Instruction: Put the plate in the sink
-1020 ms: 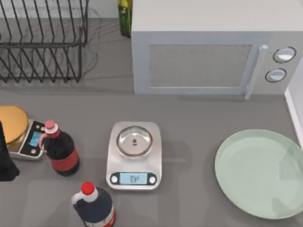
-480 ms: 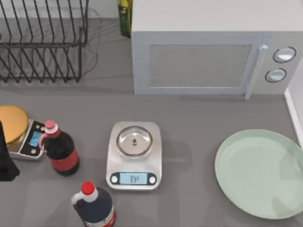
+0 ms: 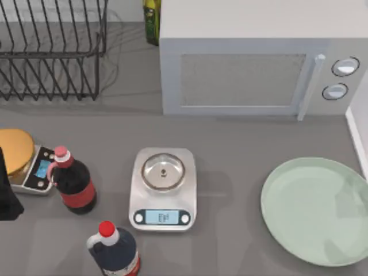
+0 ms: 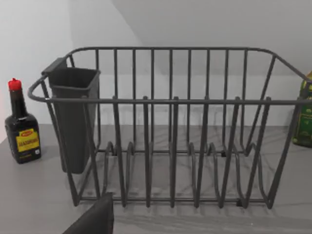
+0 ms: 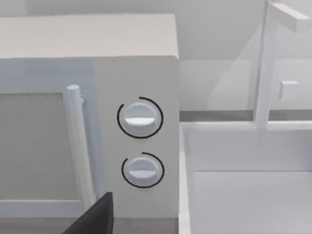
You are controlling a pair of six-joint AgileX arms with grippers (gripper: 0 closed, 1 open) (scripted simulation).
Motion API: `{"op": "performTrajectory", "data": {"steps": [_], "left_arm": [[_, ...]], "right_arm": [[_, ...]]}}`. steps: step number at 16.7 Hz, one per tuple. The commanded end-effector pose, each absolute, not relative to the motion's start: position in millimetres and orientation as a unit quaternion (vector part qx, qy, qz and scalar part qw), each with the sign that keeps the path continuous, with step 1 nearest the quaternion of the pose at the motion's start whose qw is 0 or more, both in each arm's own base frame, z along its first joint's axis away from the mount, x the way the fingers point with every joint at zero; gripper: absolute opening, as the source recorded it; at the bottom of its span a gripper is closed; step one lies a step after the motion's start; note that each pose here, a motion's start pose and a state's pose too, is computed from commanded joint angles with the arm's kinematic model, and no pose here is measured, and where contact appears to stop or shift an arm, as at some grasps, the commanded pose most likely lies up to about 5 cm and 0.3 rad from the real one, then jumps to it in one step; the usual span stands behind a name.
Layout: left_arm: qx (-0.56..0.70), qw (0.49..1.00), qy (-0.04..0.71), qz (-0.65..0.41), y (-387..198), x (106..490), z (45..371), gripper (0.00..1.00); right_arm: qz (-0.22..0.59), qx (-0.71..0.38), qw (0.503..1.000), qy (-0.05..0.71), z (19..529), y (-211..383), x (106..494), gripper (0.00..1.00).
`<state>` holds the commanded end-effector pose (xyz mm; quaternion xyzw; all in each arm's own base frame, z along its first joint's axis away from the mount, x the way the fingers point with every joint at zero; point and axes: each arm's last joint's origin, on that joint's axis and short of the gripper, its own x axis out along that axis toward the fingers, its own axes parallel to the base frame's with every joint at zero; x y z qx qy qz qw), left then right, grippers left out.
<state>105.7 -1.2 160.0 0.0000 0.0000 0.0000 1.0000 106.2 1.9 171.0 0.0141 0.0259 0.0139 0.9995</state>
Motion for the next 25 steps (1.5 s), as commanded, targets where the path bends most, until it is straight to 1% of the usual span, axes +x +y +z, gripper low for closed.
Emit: {"op": "performTrajectory", "data": {"steps": [3, 7, 11, 14, 16, 18, 21, 23, 25], "left_arm": [[0.0, 1.0, 0.0, 0.0, -1.2, 105.7, 160.0, 1.0], [0.0, 1.0, 0.0, 0.0, -1.2, 105.7, 160.0, 1.0], [0.0, 1.0, 0.0, 0.0, -1.2, 105.7, 160.0, 1.0], [0.0, 1.0, 0.0, 0.0, -1.2, 105.7, 160.0, 1.0], [0.0, 1.0, 0.0, 0.0, -1.2, 105.7, 160.0, 1.0], [0.0, 1.0, 0.0, 0.0, -1.2, 105.7, 160.0, 1.0], [0.0, 1.0, 0.0, 0.0, -1.2, 105.7, 160.0, 1.0], [0.0, 1.0, 0.0, 0.0, -1.2, 105.7, 160.0, 1.0], [0.0, 1.0, 0.0, 0.0, -1.2, 105.7, 160.0, 1.0]], "right_arm": [[0.042, 0.042, 0.994, 0.093, 193.9, 9.4, 111.6, 1.0], [0.077, 0.079, 0.964, 0.242, 228.2, 29.1, 137.6, 1.0], [0.086, 0.09, 0.9, 0.417, 247.3, 67.5, 185.1, 1.0], [0.071, 0.075, 0.838, 0.535, 242.6, 108.2, 223.3, 1.0], [0.052, 0.058, 0.797, 0.599, 231.3, 136.9, 244.1, 1.0], [0.032, 0.038, 0.761, 0.647, 217.0, 163.0, 259.1, 1.0], [0.008, 0.014, 0.722, 0.691, 199.0, 191.7, 270.8, 1.0], [-0.002, 0.005, 0.71, 0.705, 192.4, 201.6, 273.7, 1.0], [-0.004, 0.004, 0.707, 0.707, 191.0, 203.5, 274.2, 1.0]]}}
